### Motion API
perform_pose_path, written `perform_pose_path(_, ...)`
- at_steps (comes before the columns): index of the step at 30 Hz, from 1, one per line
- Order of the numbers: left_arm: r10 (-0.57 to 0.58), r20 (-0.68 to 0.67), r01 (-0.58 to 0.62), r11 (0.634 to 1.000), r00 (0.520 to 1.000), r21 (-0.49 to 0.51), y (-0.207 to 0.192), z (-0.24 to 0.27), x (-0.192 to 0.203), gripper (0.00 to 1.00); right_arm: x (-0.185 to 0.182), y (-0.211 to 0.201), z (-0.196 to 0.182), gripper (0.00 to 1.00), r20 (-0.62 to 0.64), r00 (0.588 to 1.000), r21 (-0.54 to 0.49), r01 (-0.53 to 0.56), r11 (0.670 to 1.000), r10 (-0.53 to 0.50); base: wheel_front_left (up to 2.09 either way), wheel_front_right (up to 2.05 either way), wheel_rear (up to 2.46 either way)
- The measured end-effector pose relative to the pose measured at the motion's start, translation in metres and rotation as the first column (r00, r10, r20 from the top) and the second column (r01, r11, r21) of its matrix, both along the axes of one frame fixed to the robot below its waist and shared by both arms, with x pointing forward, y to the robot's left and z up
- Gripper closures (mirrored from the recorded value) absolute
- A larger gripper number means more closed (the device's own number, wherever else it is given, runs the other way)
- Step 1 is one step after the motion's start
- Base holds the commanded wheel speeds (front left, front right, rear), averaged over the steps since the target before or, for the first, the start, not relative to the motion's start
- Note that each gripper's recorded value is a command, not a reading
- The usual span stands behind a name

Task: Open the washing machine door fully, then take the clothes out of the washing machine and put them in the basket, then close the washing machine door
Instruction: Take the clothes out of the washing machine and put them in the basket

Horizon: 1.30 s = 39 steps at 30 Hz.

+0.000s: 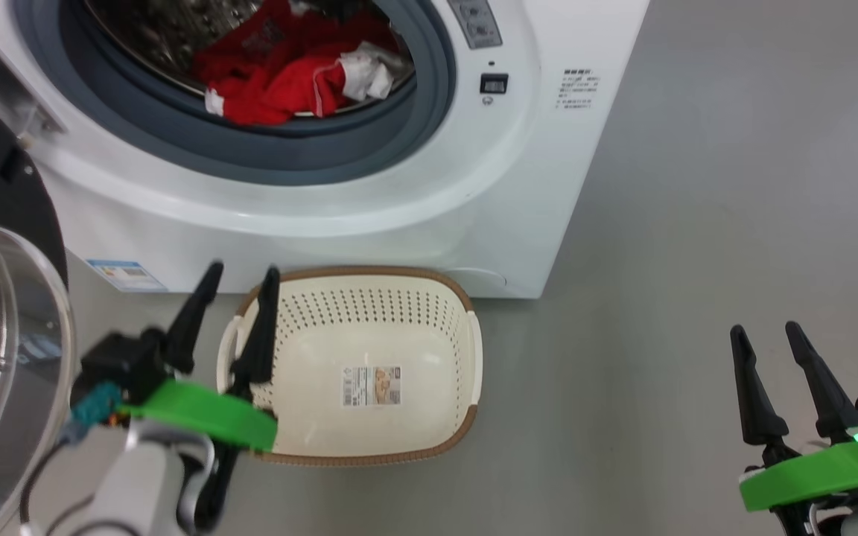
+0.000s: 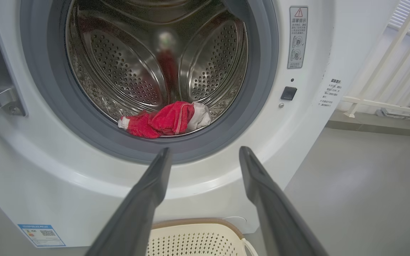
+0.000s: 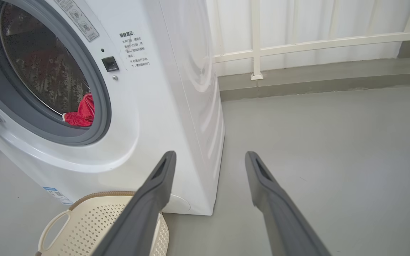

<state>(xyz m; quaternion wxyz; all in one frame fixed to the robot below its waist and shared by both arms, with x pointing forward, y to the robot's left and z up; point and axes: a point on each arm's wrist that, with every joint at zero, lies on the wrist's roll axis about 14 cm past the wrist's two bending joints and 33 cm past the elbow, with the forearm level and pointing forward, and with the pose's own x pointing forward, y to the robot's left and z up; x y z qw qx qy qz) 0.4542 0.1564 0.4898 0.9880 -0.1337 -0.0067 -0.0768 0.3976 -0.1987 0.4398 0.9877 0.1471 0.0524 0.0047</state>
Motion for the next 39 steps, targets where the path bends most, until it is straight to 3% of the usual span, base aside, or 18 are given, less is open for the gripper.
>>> perform_pose_path(21, -0.097, -0.095, 0.109, 0.984, 0.991, 0.137, -0.027, -0.022, 0.157, 0.0, 0.046, 0.0, -0.042, 0.0, -0.064, 0.998, 0.017, 0.022, 1.0, -0.021, 0.0, 0.0, 0.0)
perform_pose_path(39, -0.106, -0.183, 0.141, 0.971, 0.978, 0.192, -0.035, -0.06, 0.228, 0.0, 0.058, -0.006, -0.079, 0.0, -0.136, 0.99, 0.009, 0.043, 0.999, -0.041, 0.0, 0.0, 0.0)
